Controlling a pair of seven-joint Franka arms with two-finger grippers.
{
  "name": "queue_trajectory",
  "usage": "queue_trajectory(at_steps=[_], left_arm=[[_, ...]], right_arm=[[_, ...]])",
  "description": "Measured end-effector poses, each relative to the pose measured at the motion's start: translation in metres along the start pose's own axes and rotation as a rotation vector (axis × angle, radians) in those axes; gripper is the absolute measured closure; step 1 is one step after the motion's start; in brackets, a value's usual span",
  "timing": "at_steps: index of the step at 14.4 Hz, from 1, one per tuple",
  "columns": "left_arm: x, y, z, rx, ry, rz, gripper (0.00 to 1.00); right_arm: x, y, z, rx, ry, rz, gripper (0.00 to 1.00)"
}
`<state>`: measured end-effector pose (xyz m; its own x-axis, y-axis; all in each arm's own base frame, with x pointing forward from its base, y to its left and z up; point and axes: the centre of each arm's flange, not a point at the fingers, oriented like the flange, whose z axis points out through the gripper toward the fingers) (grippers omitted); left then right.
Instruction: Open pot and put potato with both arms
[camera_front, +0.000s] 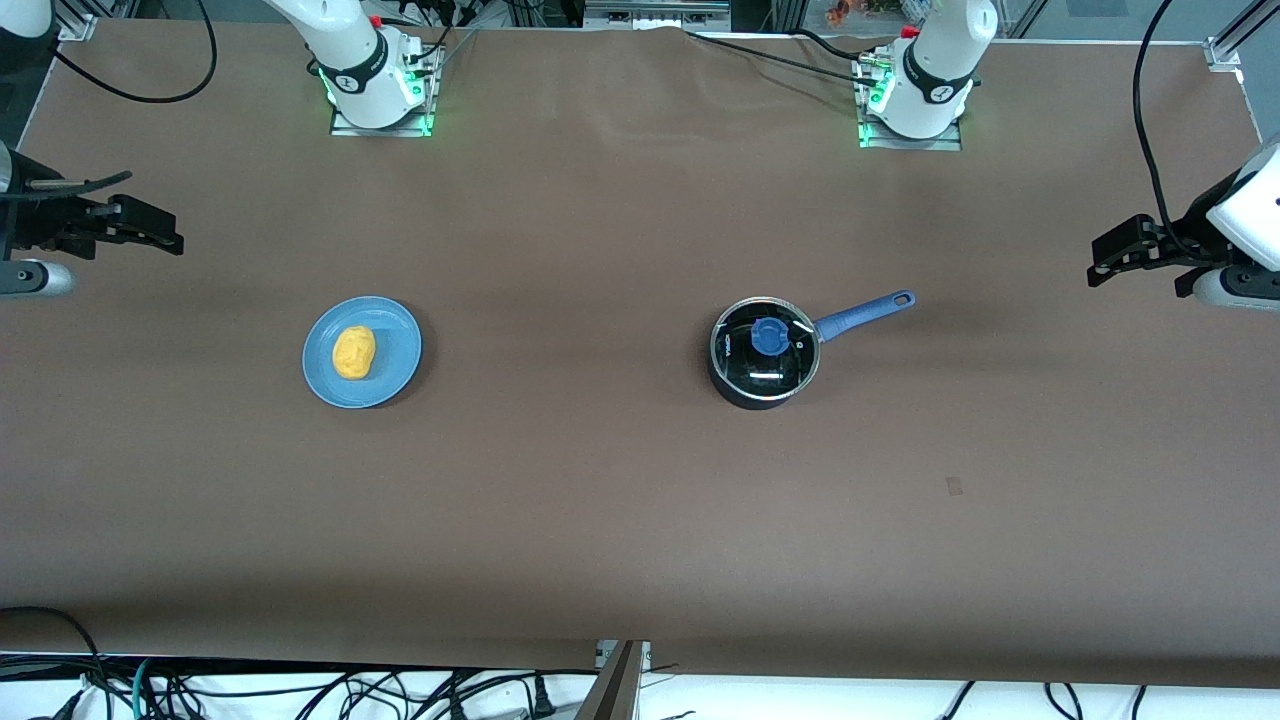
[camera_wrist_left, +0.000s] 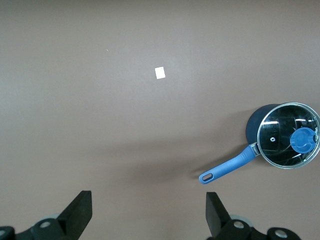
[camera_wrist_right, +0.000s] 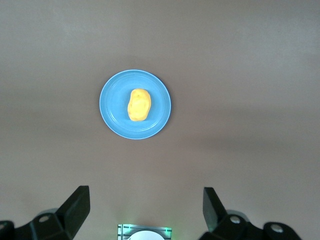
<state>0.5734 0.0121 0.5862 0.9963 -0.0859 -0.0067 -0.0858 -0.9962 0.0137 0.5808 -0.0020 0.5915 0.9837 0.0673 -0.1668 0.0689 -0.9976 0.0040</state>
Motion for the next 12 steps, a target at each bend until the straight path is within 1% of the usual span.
queue_trajectory(at_steps=[3,9,12], left_arm=[[0.001,0.000,-0.001,0.001,0.012,0.000,0.00],[0.002,0.000,-0.001,0.002,0.017,0.000,0.00],[0.002,0.000,-0.001,0.002,0.017,0.000,0.00]], right_arm=[[0.000,0.000,0.008,0.002,-0.040,0.001,0.00],[0.003,0.002,0.014,-0.002,-0.058,0.005,0.00],[0.014,0.006,0.032,-0.018,-0.087,0.010,0.00]])
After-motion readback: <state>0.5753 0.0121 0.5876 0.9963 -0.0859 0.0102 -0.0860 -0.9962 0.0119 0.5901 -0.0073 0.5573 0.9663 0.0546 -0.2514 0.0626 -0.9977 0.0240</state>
